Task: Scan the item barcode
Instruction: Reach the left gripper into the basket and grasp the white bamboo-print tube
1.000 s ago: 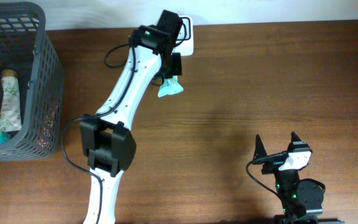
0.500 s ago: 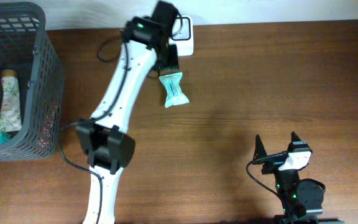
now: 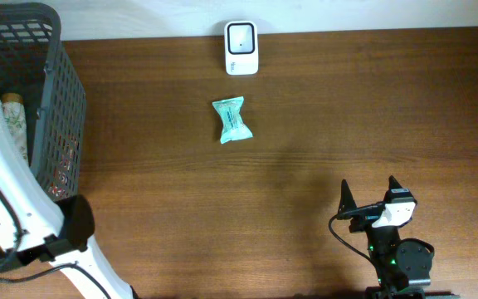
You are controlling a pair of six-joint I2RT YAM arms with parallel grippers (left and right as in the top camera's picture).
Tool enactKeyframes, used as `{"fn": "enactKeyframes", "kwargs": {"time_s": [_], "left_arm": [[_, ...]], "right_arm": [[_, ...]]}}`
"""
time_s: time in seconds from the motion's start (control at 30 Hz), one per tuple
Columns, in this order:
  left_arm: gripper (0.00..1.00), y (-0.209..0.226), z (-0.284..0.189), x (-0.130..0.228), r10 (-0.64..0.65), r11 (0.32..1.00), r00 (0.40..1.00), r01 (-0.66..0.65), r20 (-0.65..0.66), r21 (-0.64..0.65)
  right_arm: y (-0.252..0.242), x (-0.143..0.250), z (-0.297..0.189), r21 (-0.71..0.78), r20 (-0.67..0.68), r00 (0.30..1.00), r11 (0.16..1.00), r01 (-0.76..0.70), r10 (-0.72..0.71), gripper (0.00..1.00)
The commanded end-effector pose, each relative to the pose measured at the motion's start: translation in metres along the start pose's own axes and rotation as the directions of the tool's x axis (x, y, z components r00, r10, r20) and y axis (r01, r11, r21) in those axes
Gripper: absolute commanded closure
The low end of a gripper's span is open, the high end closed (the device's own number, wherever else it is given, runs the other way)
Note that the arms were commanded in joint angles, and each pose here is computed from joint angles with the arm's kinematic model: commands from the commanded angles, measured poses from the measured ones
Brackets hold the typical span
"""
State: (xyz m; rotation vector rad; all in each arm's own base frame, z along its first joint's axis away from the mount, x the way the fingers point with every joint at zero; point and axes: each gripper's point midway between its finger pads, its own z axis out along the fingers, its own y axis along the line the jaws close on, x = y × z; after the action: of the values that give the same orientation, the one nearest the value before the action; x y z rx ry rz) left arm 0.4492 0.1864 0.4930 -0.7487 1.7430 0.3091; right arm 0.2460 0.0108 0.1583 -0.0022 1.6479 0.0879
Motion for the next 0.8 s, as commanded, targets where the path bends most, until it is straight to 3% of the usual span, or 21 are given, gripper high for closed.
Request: {"fn": "enactKeyframes", "kwargs": {"time_s": [0.0, 0.07, 0.2, 0.23, 0.4, 0.63, 0.77], "left_arm": [[0.01, 0.042, 0.065, 0.038, 0.269, 0.958, 0.953, -0.28, -0.138, -0.062], [0.01, 0.074, 0.11, 0.079, 0.39, 0.905, 0.885, -0.419, -0.254, -0.069], [0.0, 0.129, 0.161, 0.204, 0.627, 0.726, 0.593, -0.68, -0.505, 0.103], [0.01, 0.14, 0.167, 0.228, 0.624, 0.722, 0.568, -0.681, -0.537, 0.119], [0.0, 0.138, 0.188, 0.306, 0.608, 0.78, 0.589, -0.566, -0.533, 0.265], [0.0, 0.154, 0.206, 0.346, 0.576, 0.809, 0.577, -0.506, -0.579, 0.3], [0.03, 0.172, 0.209, 0.369, 0.502, 0.862, 0.593, -0.406, -0.63, 0.304]], "right_arm": [[-0.002, 0.003, 0.0, 0.008, -0.002, 1.0, 1.0, -0.005, 0.005, 0.01], [-0.002, 0.003, 0.0, 0.008, -0.002, 1.0, 1.0, -0.005, 0.005, 0.01], [-0.002, 0.003, 0.0, 0.008, -0.002, 1.0, 1.0, -0.005, 0.005, 0.01], [-0.002, 0.003, 0.0, 0.008, -0.002, 1.0, 1.0, -0.005, 0.005, 0.01], [-0.002, 0.003, 0.0, 0.008, -0.002, 1.0, 1.0, -0.005, 0.005, 0.01], [-0.002, 0.003, 0.0, 0.008, -0.002, 1.0, 1.0, -0.005, 0.005, 0.01], [-0.002, 0.003, 0.0, 0.008, -0.002, 1.0, 1.0, -0.005, 0.005, 0.01]]}}
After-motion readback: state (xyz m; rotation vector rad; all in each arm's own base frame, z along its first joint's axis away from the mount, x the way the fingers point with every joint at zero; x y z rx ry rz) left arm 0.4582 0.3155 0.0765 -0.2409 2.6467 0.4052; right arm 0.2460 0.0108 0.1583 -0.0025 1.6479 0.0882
